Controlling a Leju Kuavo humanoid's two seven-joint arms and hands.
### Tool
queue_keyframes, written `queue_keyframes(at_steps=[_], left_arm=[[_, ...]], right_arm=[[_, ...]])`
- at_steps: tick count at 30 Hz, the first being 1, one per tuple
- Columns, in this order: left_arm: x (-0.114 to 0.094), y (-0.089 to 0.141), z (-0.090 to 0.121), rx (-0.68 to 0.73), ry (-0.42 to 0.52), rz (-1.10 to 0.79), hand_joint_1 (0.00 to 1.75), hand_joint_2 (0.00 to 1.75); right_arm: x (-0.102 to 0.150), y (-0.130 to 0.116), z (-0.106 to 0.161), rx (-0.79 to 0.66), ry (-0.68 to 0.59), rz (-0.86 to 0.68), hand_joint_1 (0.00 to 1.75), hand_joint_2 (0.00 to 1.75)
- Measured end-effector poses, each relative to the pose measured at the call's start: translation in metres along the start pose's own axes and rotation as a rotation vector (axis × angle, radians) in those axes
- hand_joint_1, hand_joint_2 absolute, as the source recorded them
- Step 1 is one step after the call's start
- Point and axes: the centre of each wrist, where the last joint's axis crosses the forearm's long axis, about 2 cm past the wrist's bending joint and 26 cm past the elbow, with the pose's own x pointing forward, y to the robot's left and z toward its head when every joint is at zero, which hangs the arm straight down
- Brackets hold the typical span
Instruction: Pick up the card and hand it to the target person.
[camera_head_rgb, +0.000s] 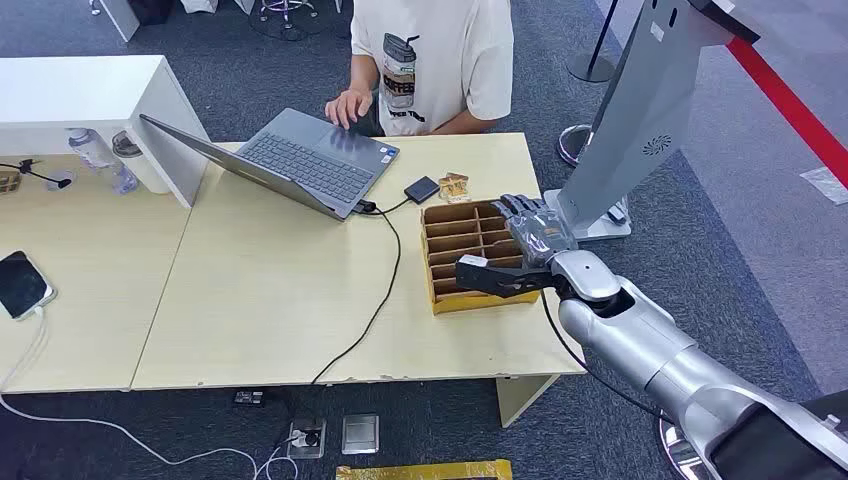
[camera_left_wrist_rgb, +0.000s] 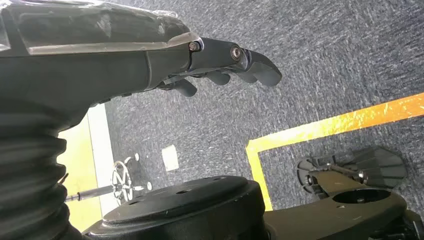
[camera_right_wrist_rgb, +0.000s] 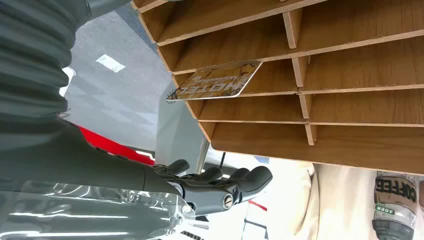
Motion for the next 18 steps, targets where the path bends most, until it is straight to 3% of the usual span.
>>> queue_keyframes(at_steps=[18], left_arm=[[-0.0004,-0.0001,0.0,-0.001,0.002,0.004,0.0,1.75]], right_arm=[[-0.0006,0.0003,0.0004,0.003,0.001,-0.006,0.0,1.75]])
